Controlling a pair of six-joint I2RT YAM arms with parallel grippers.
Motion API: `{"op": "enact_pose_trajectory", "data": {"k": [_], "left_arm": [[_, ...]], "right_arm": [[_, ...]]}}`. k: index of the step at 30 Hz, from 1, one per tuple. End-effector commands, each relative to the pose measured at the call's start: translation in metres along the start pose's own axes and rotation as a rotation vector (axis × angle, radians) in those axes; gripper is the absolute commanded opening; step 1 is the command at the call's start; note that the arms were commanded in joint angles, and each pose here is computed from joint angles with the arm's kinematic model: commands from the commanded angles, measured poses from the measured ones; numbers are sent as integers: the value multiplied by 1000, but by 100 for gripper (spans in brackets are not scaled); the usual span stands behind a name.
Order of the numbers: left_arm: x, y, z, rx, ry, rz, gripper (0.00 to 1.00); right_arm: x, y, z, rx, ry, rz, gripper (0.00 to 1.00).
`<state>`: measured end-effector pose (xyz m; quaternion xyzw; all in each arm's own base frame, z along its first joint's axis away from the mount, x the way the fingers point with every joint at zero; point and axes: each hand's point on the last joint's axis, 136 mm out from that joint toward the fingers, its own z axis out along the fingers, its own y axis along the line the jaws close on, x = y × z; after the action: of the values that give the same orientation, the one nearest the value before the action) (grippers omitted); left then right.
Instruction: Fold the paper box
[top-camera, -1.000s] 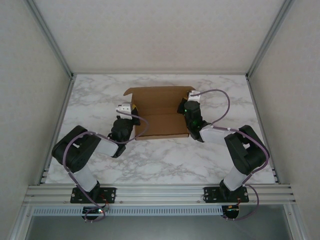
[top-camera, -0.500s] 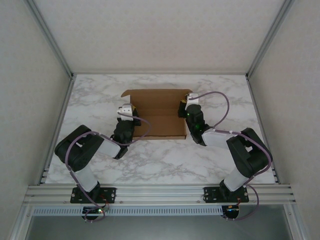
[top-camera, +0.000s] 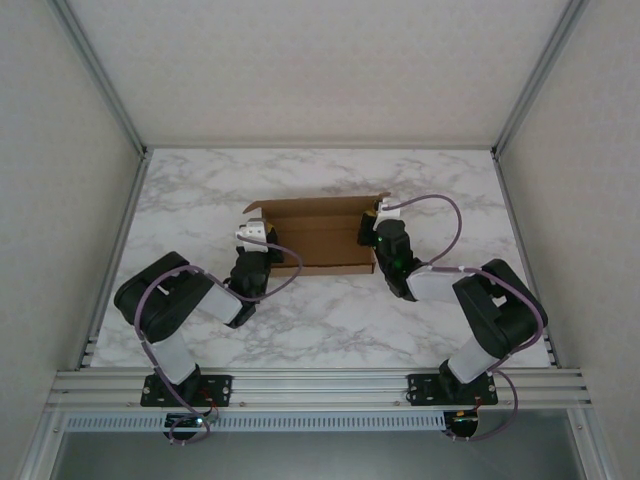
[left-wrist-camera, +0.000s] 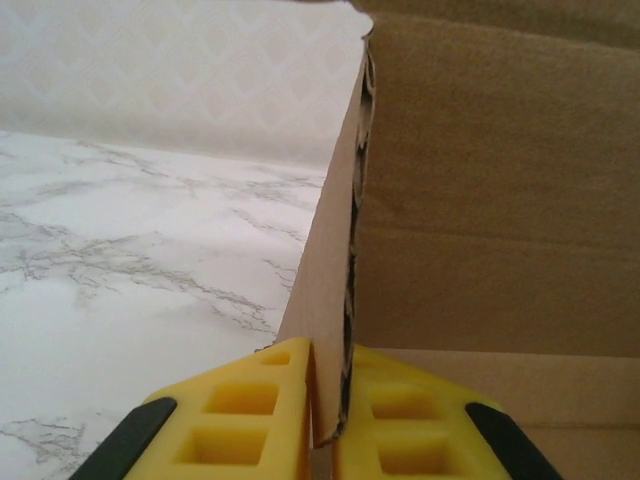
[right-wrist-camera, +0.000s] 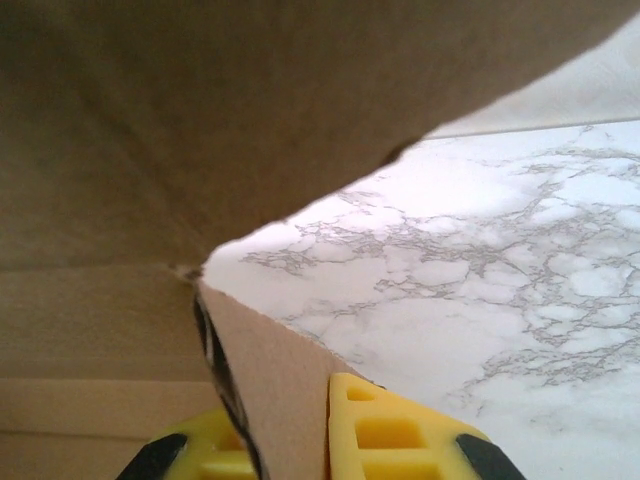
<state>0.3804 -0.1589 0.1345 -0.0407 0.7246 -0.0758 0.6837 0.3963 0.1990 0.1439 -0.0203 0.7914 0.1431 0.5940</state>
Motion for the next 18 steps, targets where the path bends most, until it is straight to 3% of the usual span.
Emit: {"op": "enact_pose_trajectory", "data": {"k": [1, 4, 18], "left_arm": [[16, -6, -4, 27, 33, 17, 13], [21, 0, -8, -1, 42, 28, 10], [35, 8, -13, -43, 59, 138, 3]], "right_arm": [[20, 3, -10, -18, 50, 12, 8], [28, 0, -15, -22, 62, 11, 13], [4, 2, -42, -63, 17, 29, 72]]}}
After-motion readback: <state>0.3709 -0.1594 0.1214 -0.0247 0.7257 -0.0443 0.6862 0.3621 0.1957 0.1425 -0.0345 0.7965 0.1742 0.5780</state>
